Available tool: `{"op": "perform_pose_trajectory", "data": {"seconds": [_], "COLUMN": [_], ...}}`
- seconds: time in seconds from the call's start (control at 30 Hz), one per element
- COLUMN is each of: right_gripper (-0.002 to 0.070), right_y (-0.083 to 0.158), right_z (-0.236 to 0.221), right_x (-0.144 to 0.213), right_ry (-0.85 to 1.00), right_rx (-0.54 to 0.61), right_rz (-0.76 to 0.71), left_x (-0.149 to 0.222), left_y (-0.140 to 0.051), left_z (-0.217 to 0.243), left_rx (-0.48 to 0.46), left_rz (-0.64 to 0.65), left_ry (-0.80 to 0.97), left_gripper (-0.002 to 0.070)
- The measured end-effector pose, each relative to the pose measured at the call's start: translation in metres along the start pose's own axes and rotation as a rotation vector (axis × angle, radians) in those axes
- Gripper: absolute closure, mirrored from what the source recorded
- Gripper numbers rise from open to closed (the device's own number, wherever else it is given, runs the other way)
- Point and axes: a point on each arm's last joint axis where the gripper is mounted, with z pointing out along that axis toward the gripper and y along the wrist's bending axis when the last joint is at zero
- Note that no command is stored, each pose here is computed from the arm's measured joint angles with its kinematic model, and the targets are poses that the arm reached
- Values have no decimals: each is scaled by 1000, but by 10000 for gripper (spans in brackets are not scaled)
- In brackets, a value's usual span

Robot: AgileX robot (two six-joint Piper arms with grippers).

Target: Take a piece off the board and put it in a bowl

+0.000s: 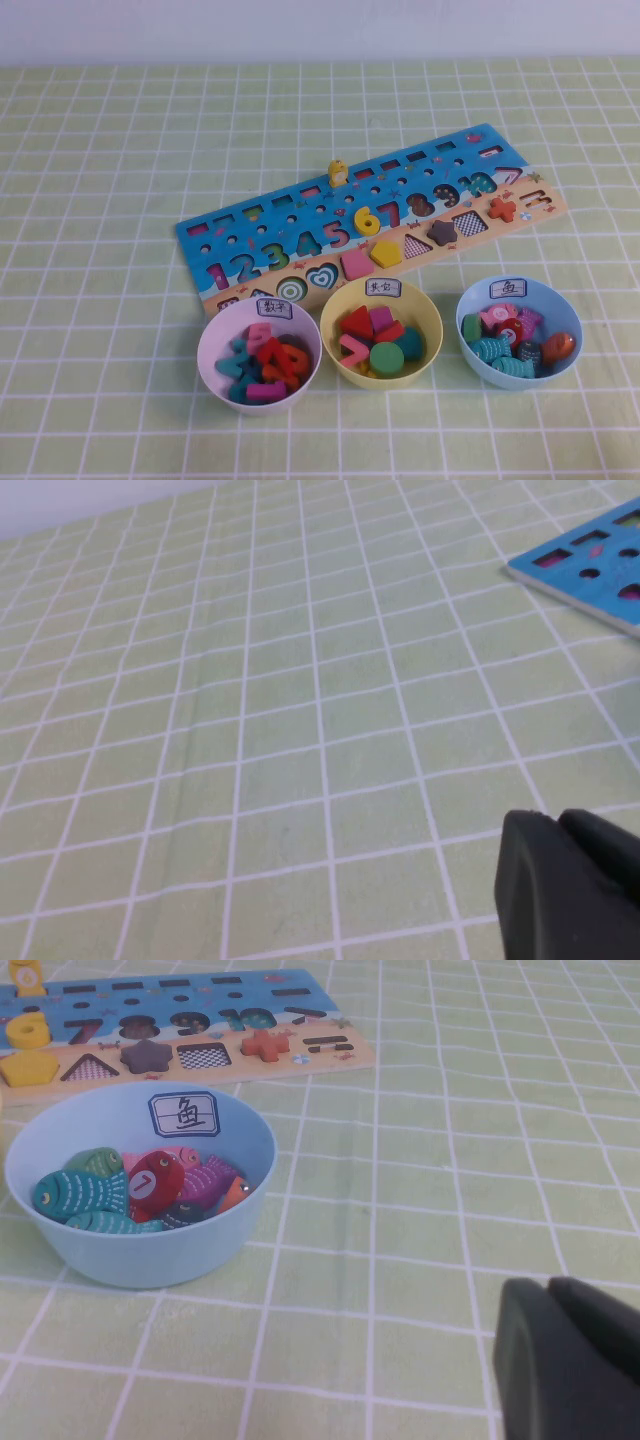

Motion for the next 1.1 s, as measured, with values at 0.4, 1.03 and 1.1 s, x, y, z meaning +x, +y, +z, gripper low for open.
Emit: {"op": "perform_pose_trajectory", "data": {"seconds": [0.4,1.03,1.1], "right_gripper": [694,694,694], "right_y": [0,0,0], "right_z": [0,0,0], "right_x": [0,0,0], "right_ry": [0,0,0], "right_rx": [0,0,0], "right_rz": [0,0,0], "left_x": [0,-16,-21], "left_y": [-1,3,5], "left_z": [0,-1,-3], "left_rx": [11,10,29], "left_rz": [-42,-506,-668], "left_ry": [-3,-181,-241], "left_gripper": [680,680,680]}}
